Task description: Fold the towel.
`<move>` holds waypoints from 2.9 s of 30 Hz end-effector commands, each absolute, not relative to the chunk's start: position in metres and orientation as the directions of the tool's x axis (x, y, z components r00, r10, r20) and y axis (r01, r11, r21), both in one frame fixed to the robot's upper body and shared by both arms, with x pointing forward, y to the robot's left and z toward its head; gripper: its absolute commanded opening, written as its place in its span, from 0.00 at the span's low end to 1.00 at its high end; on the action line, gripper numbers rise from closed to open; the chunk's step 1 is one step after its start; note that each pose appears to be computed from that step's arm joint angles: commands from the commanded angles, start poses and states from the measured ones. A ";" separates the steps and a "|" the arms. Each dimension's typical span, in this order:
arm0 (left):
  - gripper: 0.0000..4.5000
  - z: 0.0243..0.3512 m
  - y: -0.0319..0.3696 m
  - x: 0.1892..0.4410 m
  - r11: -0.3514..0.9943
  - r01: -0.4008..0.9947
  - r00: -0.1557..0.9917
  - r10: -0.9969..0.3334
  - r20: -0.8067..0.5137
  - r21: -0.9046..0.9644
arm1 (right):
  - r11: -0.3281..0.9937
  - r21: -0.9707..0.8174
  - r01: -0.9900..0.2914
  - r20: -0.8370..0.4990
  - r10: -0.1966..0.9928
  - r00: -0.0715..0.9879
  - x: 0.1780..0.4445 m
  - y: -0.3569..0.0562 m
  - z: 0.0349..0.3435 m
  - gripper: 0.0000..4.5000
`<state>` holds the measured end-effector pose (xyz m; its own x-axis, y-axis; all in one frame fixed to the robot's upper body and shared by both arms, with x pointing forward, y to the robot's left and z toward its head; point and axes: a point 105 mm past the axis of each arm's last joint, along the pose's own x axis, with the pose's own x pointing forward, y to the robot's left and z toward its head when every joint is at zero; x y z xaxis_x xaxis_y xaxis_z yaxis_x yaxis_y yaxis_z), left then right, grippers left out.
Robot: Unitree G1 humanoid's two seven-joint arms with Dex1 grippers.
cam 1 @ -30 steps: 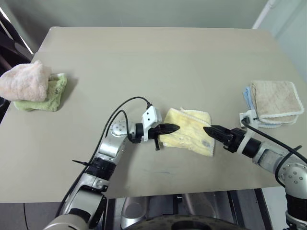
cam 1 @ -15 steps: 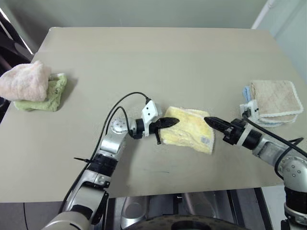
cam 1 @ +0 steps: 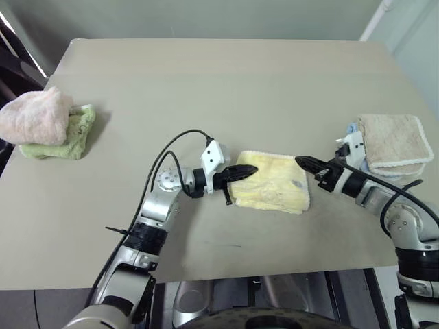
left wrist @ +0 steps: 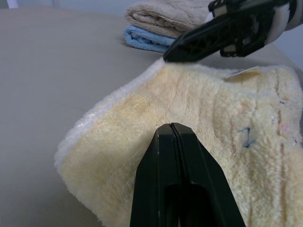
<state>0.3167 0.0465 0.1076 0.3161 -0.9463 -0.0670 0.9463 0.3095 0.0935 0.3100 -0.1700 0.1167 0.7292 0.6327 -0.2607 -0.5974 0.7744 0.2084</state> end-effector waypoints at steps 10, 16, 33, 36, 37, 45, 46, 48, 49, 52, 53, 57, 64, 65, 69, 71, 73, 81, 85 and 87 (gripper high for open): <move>0.20 0.122 0.052 0.323 0.328 0.940 0.332 -0.943 -0.032 0.093 | 0.802 0.148 -0.579 -0.190 0.598 0.779 0.312 -0.176 0.135 0.10; 0.67 0.135 0.055 0.330 0.324 0.946 0.323 -0.946 0.024 0.014 | 0.814 0.126 -0.567 -0.126 0.580 0.805 0.313 -0.182 0.154 0.51; 0.92 0.166 0.053 0.287 0.019 0.990 0.033 -0.995 0.096 -0.142 | 0.641 0.160 -0.751 -0.038 0.764 0.644 0.265 -0.110 0.167 0.77; 0.71 0.158 0.049 0.289 0.031 0.990 0.043 -0.995 0.085 -0.136 | 0.686 0.183 -0.704 -0.017 0.718 0.695 0.275 -0.112 0.160 0.54; 0.63 0.156 0.048 0.289 0.033 0.989 0.046 -0.995 0.087 -0.147 | 0.695 0.192 -0.693 -0.007 0.707 0.707 0.278 -0.112 0.158 0.46; 0.01 0.099 0.041 0.283 0.039 0.997 0.034 -0.997 -0.070 -0.064 | 0.784 0.240 -0.573 -0.034 0.596 0.802 0.294 -0.116 0.119 0.00; 0.01 0.093 0.040 0.286 0.063 0.997 0.060 -0.995 -0.083 -0.037 | 0.791 0.249 -0.558 -0.045 0.585 0.810 0.294 -0.116 0.112 0.00; 0.01 0.079 0.041 0.287 0.088 0.996 0.087 -0.991 -0.103 -0.006 | 0.796 0.257 -0.548 -0.084 0.583 0.808 0.292 -0.112 0.095 0.00; 0.01 0.076 0.041 0.289 0.109 0.994 0.108 -0.989 -0.097 -0.006 | 0.799 0.266 -0.540 -0.099 0.580 0.809 0.291 -0.111 0.087 0.00; 0.01 0.077 0.040 0.296 0.164 0.986 0.165 -0.983 -0.086 0.018 | 0.840 0.237 -0.488 -0.161 0.530 0.833 0.296 -0.113 0.061 0.00; 0.01 0.083 0.038 0.295 0.156 0.987 0.158 -0.984 -0.082 0.028 | 0.851 0.208 -0.482 -0.178 0.517 0.837 0.297 -0.114 0.055 0.00; 0.01 0.101 0.032 0.282 0.106 0.994 0.106 -0.993 -0.050 -0.006 | 0.861 0.177 -0.476 -0.159 0.503 0.850 0.302 -0.121 0.059 0.00; 0.28 0.139 0.040 0.249 -0.010 0.975 -0.011 -1.000 -0.004 -0.223 | 0.785 0.209 -0.583 -0.084 0.609 0.789 0.291 -0.130 0.100 0.13; 0.37 0.144 0.044 0.251 -0.007 0.968 -0.005 -1.000 0.008 -0.252 | 0.763 0.227 -0.605 -0.066 0.632 0.772 0.288 -0.130 0.108 0.20; 0.68 0.148 0.072 0.292 0.076 0.957 0.078 -0.997 -0.007 -0.280 | 0.658 0.295 -0.693 0.006 0.724 0.690 0.276 -0.133 0.151 0.49; 0.84 0.145 0.079 0.300 0.092 0.959 0.085 -0.996 -0.038 -0.268 | 0.631 0.315 -0.709 0.014 0.744 0.668 0.274 -0.138 0.163 0.64; 1.00 0.143 0.081 0.303 0.088 0.958 0.078 -0.996 -0.047 -0.273 | 0.608 0.342 -0.716 -0.003 0.763 0.647 0.273 -0.144 0.169 0.80; 1.00 0.131 0.082 0.292 0.080 0.980 0.063 -0.993 -0.099 -0.181 | 0.602 0.509 -0.615 -0.201 0.778 0.595 0.280 -0.181 0.152 0.99; 1.00 0.140 0.087 0.314 0.253 0.968 0.253 -0.968 0.003 0.000 | 0.587 0.599 -0.545 -0.290 0.793 0.535 0.278 -0.191 0.136 0.99; 1.00 0.151 0.091 0.318 0.272 0.962 0.271 -0.960 0.069 0.005 | 0.577 0.634 -0.515 -0.301 0.797 0.523 0.278 -0.196 0.131 0.99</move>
<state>0.3128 0.0844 0.1324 0.2427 -0.9701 0.0063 0.9686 0.2419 -0.0575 0.2794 -0.1930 0.1254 0.5403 0.7806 -0.3141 -0.5076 0.6001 0.6183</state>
